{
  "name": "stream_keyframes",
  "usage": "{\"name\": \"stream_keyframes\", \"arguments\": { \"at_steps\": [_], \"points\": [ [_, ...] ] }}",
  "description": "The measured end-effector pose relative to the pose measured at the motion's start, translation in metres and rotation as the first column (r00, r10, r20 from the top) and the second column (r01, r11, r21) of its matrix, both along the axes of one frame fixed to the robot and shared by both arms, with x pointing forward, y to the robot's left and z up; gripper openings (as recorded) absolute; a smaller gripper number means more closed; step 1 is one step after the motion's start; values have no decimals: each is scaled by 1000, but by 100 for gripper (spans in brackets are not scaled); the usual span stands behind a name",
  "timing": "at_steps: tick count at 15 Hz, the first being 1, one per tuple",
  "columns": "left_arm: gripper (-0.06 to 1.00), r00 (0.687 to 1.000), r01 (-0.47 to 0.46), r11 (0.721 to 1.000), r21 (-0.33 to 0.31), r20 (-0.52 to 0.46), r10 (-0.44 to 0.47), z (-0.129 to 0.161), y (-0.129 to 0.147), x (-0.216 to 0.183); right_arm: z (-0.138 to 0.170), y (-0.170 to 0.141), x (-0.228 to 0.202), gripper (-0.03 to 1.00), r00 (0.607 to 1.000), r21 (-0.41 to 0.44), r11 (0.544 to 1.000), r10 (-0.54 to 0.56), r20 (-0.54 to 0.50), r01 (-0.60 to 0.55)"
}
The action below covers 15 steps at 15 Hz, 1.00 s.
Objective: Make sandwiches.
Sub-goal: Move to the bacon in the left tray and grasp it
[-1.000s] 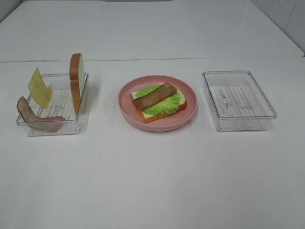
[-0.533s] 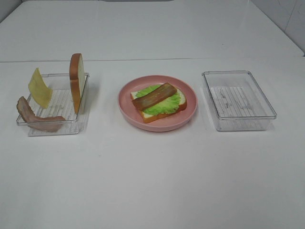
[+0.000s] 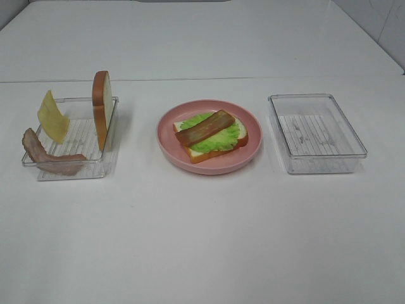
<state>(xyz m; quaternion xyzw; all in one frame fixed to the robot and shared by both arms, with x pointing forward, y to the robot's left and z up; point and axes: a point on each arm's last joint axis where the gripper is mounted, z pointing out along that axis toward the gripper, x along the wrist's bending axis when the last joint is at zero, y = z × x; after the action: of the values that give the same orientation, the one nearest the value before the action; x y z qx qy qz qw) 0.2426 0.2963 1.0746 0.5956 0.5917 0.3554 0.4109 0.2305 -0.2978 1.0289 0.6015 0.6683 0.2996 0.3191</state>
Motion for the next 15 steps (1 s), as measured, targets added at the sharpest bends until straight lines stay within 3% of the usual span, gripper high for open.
{"name": "stream_keyframes", "arguments": {
  "at_steps": [3,4,8,9,11,12,15],
  "points": [
    [98,1000,-9,1000,-5,-5,9,10,0,34,0,0,0,98,1000,0,1000,0,0,0],
    [98,999,-14,1000,-7,-34,14,11,0,59,0,0,0,98,1000,0,1000,0,0,0],
    [98,992,-17,1000,-21,-127,15,6,-1,95,0,0,0,98,1000,0,1000,0,2,0],
    [98,974,-19,999,-28,-228,12,1,-2,119,0,0,0,98,1000,0,1000,0,2,0],
    [98,957,-21,999,-28,-291,12,-2,-3,138,0,0,0,98,1000,0,1000,0,2,0],
    [98,932,-23,999,-29,-361,11,-7,-3,159,0,0,0,98,1000,0,1000,0,2,0],
    [98,893,-27,999,-25,-450,12,-18,-3,190,0,0,0,98,1000,0,1000,0,2,0]
  ]
}}
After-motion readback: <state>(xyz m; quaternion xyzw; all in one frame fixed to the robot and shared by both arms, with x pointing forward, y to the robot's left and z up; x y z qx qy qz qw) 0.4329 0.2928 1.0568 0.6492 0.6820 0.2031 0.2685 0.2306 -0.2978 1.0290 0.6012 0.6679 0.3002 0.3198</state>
